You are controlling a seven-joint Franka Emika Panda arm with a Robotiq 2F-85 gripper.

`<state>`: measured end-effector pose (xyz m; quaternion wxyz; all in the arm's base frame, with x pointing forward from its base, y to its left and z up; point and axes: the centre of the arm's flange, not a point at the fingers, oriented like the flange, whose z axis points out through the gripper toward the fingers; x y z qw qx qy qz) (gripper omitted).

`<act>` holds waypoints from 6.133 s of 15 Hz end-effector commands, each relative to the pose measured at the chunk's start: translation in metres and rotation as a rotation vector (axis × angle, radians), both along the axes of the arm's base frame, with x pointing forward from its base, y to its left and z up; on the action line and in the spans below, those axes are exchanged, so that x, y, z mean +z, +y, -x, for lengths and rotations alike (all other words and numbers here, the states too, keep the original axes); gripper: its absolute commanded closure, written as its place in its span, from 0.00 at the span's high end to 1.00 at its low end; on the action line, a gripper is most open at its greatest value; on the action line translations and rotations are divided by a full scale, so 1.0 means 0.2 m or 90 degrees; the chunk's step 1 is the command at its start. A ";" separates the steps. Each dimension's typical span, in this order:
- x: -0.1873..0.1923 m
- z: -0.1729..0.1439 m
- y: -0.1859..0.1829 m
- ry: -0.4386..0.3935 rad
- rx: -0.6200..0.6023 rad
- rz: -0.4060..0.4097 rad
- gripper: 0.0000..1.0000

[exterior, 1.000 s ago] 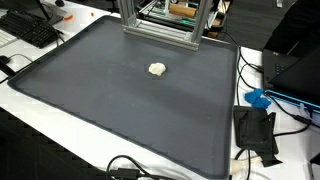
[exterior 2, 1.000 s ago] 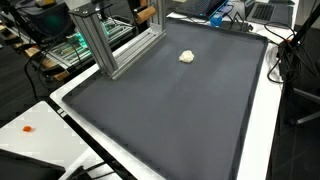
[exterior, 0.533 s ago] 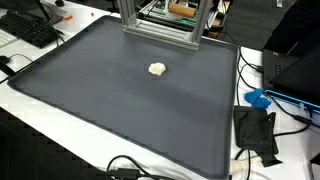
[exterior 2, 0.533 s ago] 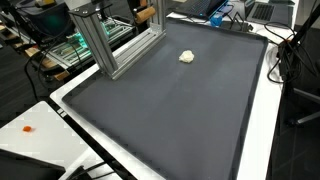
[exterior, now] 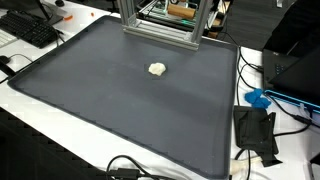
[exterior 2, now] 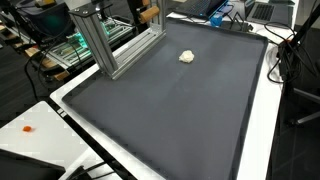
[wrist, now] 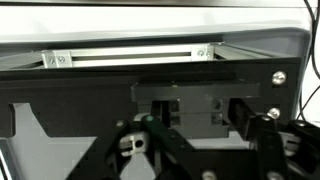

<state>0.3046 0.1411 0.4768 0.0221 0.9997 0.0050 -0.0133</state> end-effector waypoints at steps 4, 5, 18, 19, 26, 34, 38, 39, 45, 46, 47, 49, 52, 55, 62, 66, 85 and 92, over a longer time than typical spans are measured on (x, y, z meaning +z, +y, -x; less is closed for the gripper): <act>0.01 0.01 0.02 0.027 -0.041 -0.011 0.34; 0.01 0.01 0.03 0.025 -0.043 -0.012 0.34; 0.08 0.02 -0.01 -0.021 -0.033 -0.065 1.00; 0.08 0.02 -0.01 -0.027 -0.029 -0.068 1.00; 0.03 0.02 -0.04 -0.063 -0.026 -0.068 1.00; 0.02 0.02 -0.09 -0.081 -0.015 -0.062 1.00; 0.00 0.03 -0.12 -0.080 -0.006 -0.058 1.00; 0.00 0.04 -0.12 -0.076 -0.002 -0.057 1.00; -0.02 0.06 -0.13 -0.071 0.016 -0.054 1.00; -0.02 0.06 -0.13 -0.072 0.019 -0.055 1.00; -0.01 0.07 -0.13 -0.073 0.021 -0.054 1.00; -0.01 0.07 -0.13 -0.073 0.026 -0.053 0.99; -0.02 0.09 -0.13 -0.073 0.032 -0.051 0.86; -0.02 0.09 -0.13 -0.074 0.038 -0.050 0.82; -0.02 0.10 -0.12 -0.074 0.047 -0.042 0.84; -0.03 0.10 -0.12 -0.068 0.058 -0.034 0.85; -0.01 0.11 -0.10 -0.057 0.064 -0.020 0.58; 0.00 0.12 -0.09 -0.064 0.050 -0.016 0.22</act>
